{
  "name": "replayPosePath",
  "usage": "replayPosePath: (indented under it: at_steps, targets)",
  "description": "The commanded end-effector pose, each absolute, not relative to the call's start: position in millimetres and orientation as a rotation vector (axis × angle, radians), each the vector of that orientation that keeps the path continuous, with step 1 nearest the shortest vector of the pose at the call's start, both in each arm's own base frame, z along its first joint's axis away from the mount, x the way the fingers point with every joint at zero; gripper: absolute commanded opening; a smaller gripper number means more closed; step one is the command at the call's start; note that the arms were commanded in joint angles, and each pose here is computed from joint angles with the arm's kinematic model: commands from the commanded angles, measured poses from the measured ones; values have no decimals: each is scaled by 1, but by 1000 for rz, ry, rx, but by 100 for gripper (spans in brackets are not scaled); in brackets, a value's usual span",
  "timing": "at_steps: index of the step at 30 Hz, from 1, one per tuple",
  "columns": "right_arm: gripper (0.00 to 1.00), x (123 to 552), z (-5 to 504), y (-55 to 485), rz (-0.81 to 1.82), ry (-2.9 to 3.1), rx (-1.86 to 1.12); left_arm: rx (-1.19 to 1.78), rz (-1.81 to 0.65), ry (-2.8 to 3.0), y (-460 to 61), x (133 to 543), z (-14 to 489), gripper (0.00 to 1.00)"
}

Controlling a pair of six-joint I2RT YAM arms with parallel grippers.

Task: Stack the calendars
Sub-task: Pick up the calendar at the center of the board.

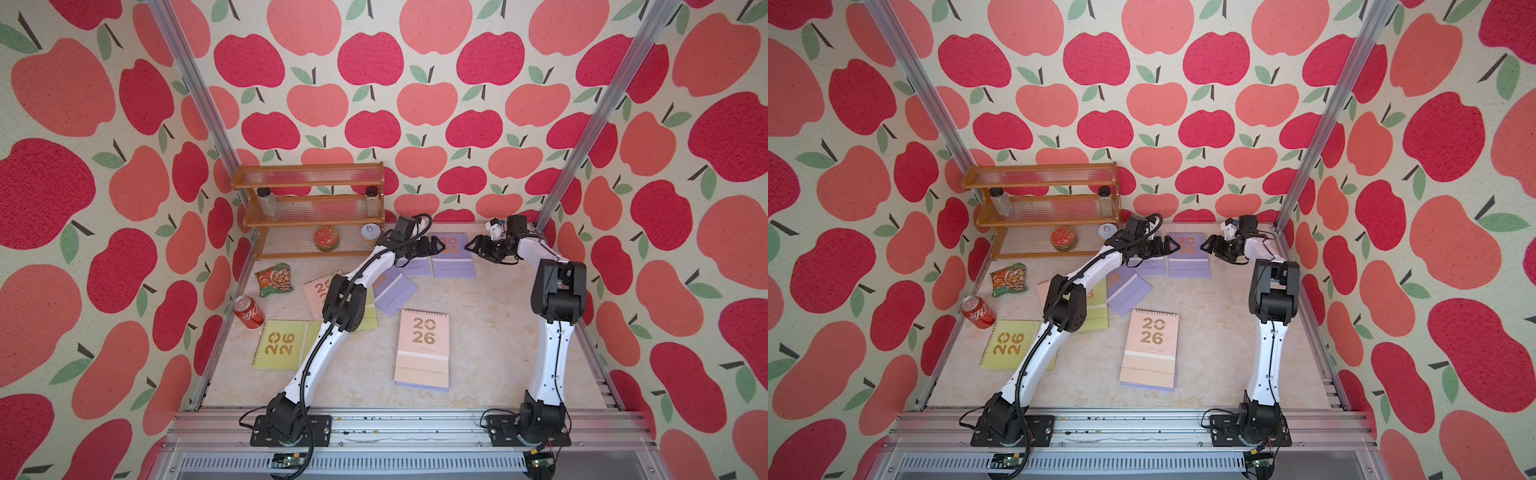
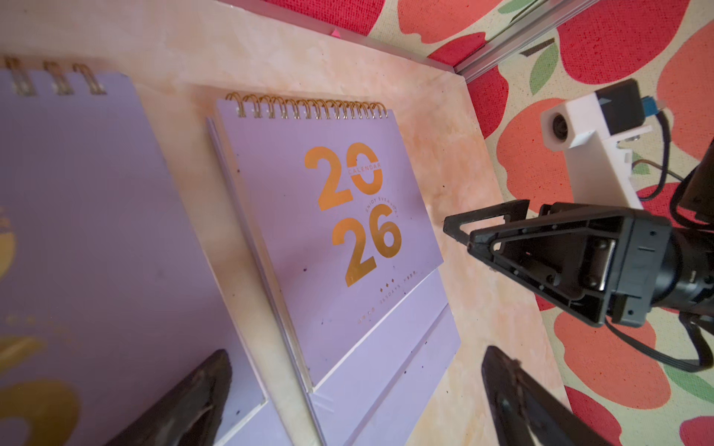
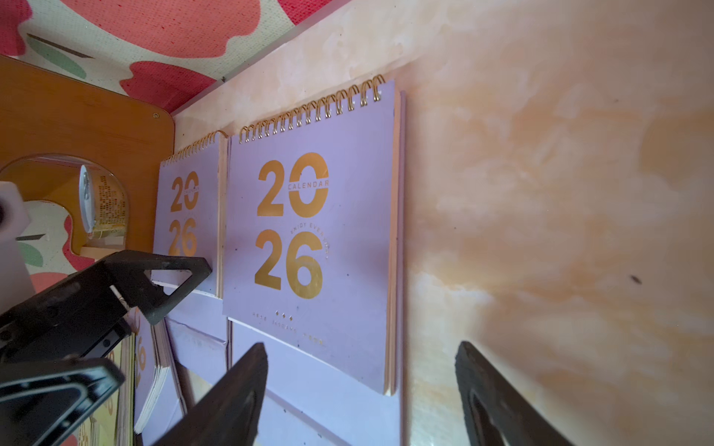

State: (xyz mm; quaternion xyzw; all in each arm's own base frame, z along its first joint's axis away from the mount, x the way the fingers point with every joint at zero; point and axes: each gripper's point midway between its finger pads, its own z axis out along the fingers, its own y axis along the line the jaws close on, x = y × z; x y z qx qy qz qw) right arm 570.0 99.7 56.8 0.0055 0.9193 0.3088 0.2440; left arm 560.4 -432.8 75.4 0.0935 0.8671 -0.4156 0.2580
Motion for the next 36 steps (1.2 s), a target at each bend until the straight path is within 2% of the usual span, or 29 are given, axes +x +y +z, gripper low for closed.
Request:
replayPosePath:
  at_steps: [1,20,28,36]
  targets:
    - [78,573,56,109,792,2531,-34,177,-1140,2378,-440,561,60,100]
    - [78,555,24,121,887,2640,32,95,-1289,2422,-464,546,30,99]
    - [74,544,28,132,1145,2565,65,88,-1323,2450,-471,537,19,99]
    - [68,540,53,109,1391,2390,138,82,-1349,2461,-475,533,13,99]
